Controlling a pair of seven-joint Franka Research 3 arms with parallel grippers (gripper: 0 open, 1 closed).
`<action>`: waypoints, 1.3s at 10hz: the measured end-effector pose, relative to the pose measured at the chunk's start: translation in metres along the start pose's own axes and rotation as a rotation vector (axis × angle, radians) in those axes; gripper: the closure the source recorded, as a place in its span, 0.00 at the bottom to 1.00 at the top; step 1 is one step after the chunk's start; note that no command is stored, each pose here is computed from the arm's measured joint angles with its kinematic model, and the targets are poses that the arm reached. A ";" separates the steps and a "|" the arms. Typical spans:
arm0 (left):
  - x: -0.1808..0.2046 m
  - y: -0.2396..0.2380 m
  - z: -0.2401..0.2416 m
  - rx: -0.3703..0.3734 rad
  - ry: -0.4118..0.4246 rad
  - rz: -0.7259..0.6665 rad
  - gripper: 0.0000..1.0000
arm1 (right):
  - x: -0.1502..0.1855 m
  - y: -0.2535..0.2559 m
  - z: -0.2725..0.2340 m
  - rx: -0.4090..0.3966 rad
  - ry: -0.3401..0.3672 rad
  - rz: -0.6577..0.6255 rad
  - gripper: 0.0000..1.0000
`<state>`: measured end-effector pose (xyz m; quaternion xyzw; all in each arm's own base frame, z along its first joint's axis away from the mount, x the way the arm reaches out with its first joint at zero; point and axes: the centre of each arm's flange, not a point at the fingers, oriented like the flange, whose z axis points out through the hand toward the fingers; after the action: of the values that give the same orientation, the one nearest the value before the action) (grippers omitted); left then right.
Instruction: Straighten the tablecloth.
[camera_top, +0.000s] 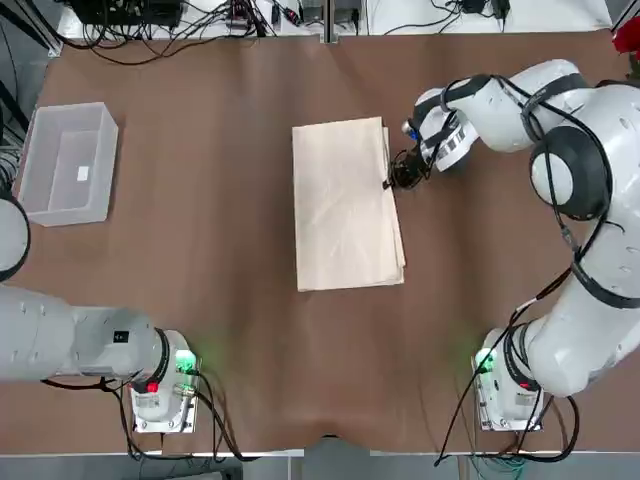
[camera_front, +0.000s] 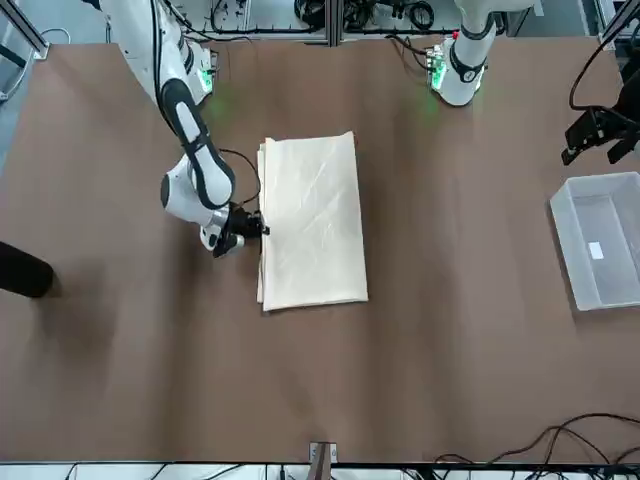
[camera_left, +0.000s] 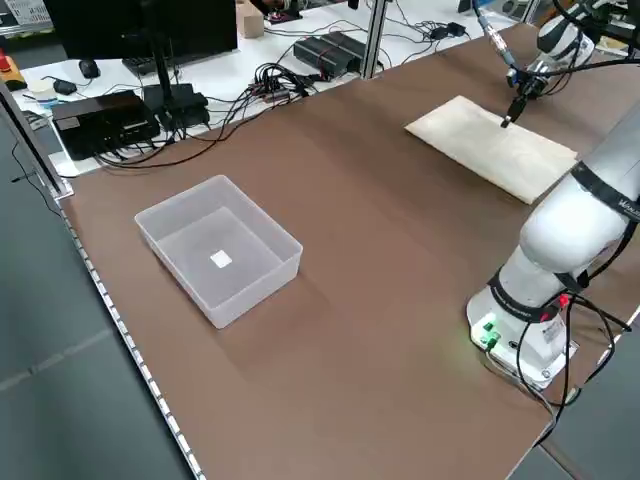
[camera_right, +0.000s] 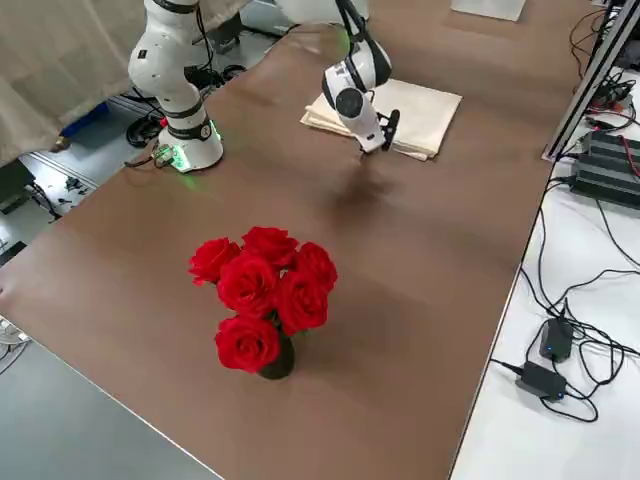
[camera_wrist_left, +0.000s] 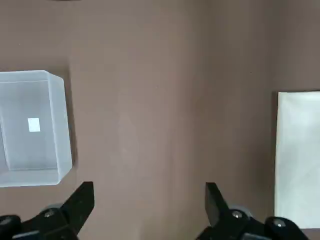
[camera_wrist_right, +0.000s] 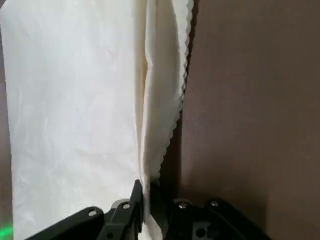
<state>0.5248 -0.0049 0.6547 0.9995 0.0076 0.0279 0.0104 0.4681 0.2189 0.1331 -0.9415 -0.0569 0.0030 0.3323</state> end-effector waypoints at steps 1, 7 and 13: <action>0.000 0.000 0.000 0.000 0.000 0.000 0.02 | 0.000 0.006 -0.003 0.009 -0.002 -0.005 0.92; 0.000 -0.003 0.000 0.000 0.000 -0.005 0.02 | -0.007 0.032 -0.022 0.034 0.000 0.009 0.92; 0.000 -0.004 0.000 0.000 0.000 -0.007 0.02 | -0.012 0.062 -0.046 0.046 -0.045 -0.006 0.92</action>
<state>0.5248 -0.0012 0.6547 0.9995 0.0109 0.0277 0.0105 0.4648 0.1406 0.1299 -0.9331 -0.0671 0.0245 0.3524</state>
